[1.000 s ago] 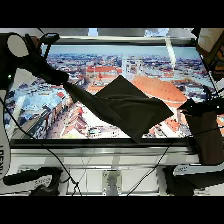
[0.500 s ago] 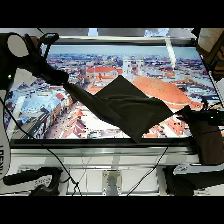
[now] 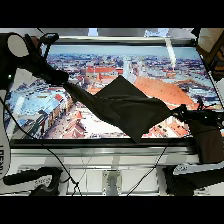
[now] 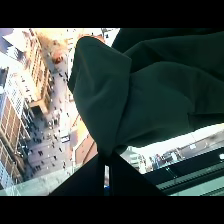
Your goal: Fold the shirts.
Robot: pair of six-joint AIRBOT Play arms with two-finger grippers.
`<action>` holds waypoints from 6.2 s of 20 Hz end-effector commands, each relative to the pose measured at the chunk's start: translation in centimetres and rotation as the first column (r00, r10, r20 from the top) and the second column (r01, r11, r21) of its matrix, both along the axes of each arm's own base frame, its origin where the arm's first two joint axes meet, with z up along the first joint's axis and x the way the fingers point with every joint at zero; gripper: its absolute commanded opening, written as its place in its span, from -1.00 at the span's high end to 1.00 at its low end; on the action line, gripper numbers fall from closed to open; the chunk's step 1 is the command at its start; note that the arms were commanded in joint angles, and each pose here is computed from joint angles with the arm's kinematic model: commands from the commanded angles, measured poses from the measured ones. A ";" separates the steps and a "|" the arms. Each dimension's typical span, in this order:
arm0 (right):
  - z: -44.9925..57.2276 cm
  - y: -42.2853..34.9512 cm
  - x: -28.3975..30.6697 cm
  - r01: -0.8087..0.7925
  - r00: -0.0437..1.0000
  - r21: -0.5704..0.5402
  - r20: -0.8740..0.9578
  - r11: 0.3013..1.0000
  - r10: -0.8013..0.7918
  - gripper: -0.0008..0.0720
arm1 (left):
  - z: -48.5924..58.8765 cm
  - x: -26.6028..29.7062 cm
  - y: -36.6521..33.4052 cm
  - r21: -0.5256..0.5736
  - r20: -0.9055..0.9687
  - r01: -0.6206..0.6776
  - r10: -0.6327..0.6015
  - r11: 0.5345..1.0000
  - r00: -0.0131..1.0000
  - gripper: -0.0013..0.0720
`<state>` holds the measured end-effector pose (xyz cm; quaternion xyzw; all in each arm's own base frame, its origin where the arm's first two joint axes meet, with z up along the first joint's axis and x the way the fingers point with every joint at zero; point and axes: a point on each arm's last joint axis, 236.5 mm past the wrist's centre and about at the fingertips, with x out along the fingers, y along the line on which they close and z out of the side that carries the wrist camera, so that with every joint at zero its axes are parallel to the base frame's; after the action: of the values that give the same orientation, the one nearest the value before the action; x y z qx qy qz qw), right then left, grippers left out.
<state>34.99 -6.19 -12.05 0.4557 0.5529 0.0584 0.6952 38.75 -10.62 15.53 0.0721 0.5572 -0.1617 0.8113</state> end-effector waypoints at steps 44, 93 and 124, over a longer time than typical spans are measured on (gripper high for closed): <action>30.9 9.4 -0.8 -0.061 0.718 -0.559 0.550 0.827 0.425 0.91 | -11.3 19.9 2.6 0.100 0.375 -0.207 0.156 0.973 0.914 0.94; 8.4 1.4 -7.8 -0.120 0.978 -0.514 0.084 0.849 0.189 0.23 | -26.0 -9.0 -14.7 -0.354 -0.447 -0.595 0.428 0.721 0.785 -0.11; 8.7 2.0 -7.4 -0.105 0.979 -0.488 0.104 0.867 0.177 0.24 | -27.5 -9.2 -16.2 -0.378 -0.471 -0.566 0.374 0.733 0.799 -0.46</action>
<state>27.51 -4.37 -3.43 0.2184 0.5310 0.0018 0.8187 30.10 -26.76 -11.89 -0.3325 0.6274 -0.0850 0.6989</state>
